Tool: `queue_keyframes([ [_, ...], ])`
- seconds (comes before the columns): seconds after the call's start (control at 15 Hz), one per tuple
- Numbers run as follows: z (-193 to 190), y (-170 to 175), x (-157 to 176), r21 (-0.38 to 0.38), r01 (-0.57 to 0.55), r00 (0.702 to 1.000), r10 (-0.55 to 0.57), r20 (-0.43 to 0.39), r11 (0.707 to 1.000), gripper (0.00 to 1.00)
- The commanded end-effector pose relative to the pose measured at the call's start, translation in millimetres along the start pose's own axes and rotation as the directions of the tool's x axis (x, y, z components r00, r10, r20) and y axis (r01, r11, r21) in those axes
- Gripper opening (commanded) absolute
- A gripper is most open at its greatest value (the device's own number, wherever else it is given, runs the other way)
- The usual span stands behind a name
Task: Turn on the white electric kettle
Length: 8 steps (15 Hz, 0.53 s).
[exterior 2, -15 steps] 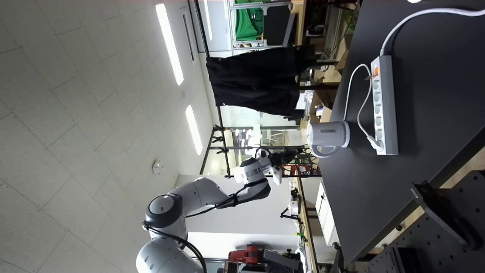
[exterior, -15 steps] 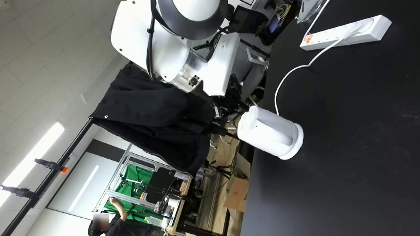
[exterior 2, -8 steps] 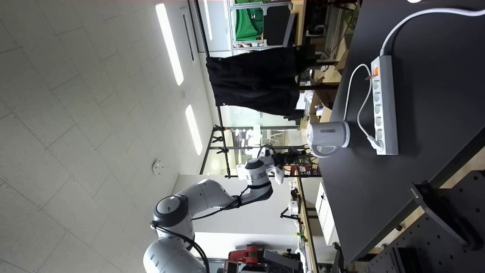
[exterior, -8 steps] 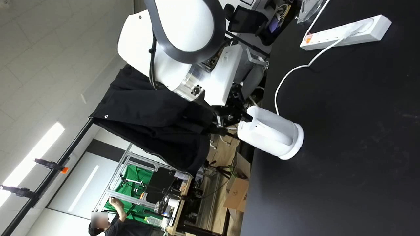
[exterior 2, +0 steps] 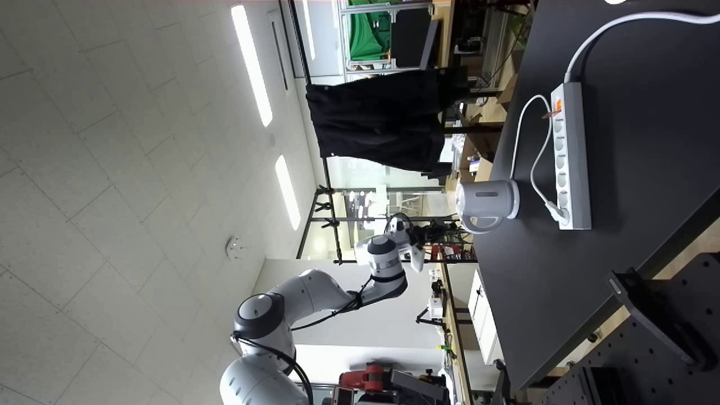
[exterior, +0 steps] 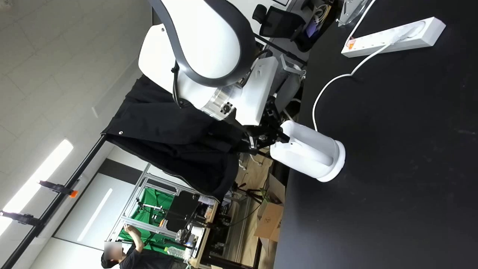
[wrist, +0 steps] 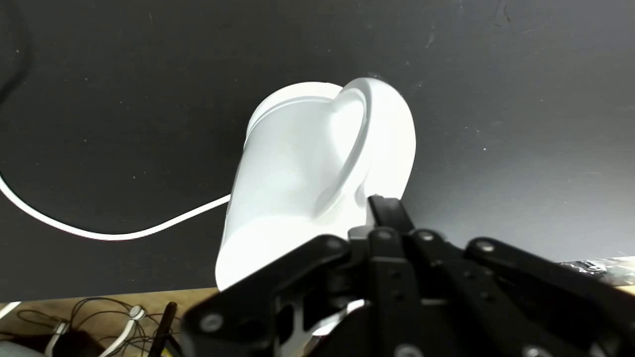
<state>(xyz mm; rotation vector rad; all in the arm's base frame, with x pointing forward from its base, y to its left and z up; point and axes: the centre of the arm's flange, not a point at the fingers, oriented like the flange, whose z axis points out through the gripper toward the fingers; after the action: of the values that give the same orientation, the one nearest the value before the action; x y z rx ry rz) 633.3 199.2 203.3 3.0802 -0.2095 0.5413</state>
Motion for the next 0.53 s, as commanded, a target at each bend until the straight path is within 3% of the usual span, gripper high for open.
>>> queue_keyframes([
  [0.0, 7.7, -2.0, 10.0, -0.008, 0.000, 1.000, 0.000, -0.011, 1.000, 0.00],
  [0.47, 20.1, -1.5, 11.3, -0.006, -0.007, 1.000, 0.007, -0.004, 1.000, 0.00],
])
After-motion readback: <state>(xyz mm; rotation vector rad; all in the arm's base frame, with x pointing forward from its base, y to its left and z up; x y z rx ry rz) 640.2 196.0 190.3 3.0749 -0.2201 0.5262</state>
